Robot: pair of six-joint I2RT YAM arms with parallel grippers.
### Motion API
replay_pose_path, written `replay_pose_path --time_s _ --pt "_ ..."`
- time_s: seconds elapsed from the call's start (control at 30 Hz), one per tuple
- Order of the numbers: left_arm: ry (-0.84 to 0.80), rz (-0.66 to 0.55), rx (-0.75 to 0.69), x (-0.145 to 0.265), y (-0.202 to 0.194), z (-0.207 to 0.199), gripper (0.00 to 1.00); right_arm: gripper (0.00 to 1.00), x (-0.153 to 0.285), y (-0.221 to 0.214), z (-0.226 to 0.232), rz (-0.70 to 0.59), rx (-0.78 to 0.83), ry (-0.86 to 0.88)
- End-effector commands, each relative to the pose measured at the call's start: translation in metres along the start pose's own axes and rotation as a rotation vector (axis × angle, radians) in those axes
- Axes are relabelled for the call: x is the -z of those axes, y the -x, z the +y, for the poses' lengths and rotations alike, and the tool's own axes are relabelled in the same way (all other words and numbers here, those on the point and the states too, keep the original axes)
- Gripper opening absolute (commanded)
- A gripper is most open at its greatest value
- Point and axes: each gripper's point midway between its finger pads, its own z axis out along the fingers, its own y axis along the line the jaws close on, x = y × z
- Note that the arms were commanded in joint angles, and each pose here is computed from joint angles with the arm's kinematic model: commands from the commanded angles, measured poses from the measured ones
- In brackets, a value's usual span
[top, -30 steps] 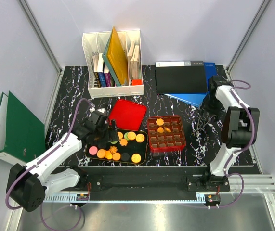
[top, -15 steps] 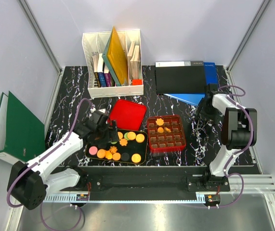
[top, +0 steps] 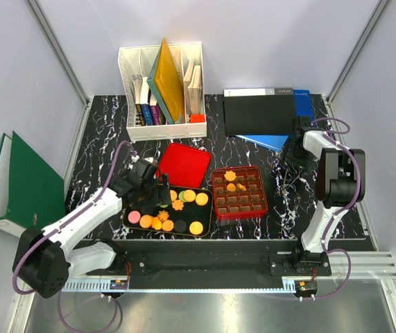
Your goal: Pack the cookies
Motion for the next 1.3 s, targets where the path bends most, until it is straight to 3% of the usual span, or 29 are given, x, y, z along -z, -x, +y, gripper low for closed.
replay_pose_path --time_s 0.0,0.2,0.3,0.33,0.43,0.47,0.73,0.77,0.8,0.97,1.27 --pt "-0.020 -0.061 -0.019 0.009 0.019 -0.010 0.97 0.97 -0.020 -0.027 -0.008 0.068 0.006 -0.048" --pt "-0.022 -0.059 -0.013 0.009 0.017 -0.009 0.97 0.88 -0.021 -0.045 -0.007 0.104 -0.032 -0.020" --pt "-0.025 -0.063 -0.008 0.010 0.018 -0.009 0.97 0.69 -0.018 -0.049 -0.012 0.119 -0.028 -0.039" --pt "-0.024 -0.062 -0.008 0.010 0.017 -0.009 0.97 0.54 -0.018 -0.051 -0.015 0.124 -0.031 -0.050" --pt "-0.028 -0.063 -0.005 0.010 0.016 -0.009 0.97 0.34 -0.010 -0.055 -0.021 0.120 -0.048 -0.061" --pt "-0.030 -0.067 -0.004 0.011 0.017 -0.009 0.97 0.27 -0.002 -0.052 -0.022 0.098 -0.058 -0.054" --pt "-0.030 -0.074 -0.004 0.012 0.019 -0.010 0.97 0.25 0.098 -0.011 0.008 -0.141 -0.024 0.108" --pt "-0.031 -0.076 -0.004 0.012 0.019 -0.010 0.97 0.19 0.121 -0.007 0.021 -0.180 -0.008 0.170" --pt "-0.031 -0.076 -0.002 0.012 0.020 -0.010 0.97 0.00 0.131 -0.007 0.027 -0.192 -0.004 0.202" --pt "-0.026 -0.084 -0.002 0.013 0.021 -0.009 0.97 0.00 0.188 -0.030 0.049 -0.210 0.082 0.403" --pt "-0.007 -0.077 0.007 0.011 0.024 -0.009 0.98 0.00 0.286 -0.113 0.090 -0.197 0.453 0.840"
